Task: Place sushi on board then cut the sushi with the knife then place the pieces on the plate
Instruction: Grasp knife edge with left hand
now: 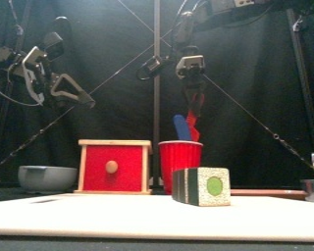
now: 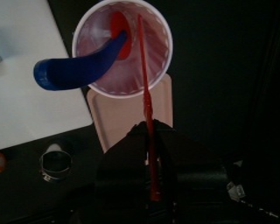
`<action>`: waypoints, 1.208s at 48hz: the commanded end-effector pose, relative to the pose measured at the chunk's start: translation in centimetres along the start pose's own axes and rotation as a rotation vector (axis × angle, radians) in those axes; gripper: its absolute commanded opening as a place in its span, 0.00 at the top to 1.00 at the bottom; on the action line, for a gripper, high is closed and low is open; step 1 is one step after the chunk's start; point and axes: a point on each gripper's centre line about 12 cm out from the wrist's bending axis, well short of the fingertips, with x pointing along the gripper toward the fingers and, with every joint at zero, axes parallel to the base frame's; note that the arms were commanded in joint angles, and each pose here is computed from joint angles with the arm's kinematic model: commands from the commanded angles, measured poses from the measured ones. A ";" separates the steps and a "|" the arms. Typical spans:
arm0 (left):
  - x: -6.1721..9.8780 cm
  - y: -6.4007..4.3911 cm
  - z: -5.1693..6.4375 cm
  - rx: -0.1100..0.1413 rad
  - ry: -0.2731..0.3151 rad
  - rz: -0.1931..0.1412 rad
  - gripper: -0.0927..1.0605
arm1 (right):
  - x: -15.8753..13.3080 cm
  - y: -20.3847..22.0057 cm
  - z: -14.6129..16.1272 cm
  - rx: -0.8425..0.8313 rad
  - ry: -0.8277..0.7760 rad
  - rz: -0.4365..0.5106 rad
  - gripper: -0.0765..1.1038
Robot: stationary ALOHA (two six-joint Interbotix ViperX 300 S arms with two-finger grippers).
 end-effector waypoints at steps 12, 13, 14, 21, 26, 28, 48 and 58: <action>0.2 -0.1 1.3 -0.002 -0.040 -0.004 0.94 | -9.6 -2.4 -3.6 0.077 -0.223 -0.030 0.67; 0.2 -0.2 1.5 0.000 -0.046 -0.006 0.94 | -10.1 -2.5 -3.9 0.081 -0.233 -0.033 0.67; 0.2 -0.3 1.7 0.000 -0.053 -0.008 0.94 | -10.5 -2.5 -4.2 0.085 -0.245 -0.032 0.67; 0.0 -0.4 3.3 -0.001 -0.108 -0.015 0.94 | -12.9 -2.6 -6.4 0.109 -0.336 -0.037 0.67; -0.3 -0.6 4.4 -0.002 -0.155 -0.020 0.94 | -14.1 -2.2 -8.2 0.114 -0.422 -0.031 0.67; -0.5 -0.6 4.8 -0.002 -0.172 -0.022 0.94 | -14.2 -1.9 -8.7 0.120 -0.455 -0.023 0.67; -1.1 -1.6 7.0 0.014 -0.264 -0.064 0.93 | -12.5 2.3 -14.5 0.209 -0.886 0.110 0.67; -0.7 -2.4 8.1 0.029 -0.286 -0.093 0.91 | -9.7 5.0 -16.2 0.228 -0.997 0.242 0.67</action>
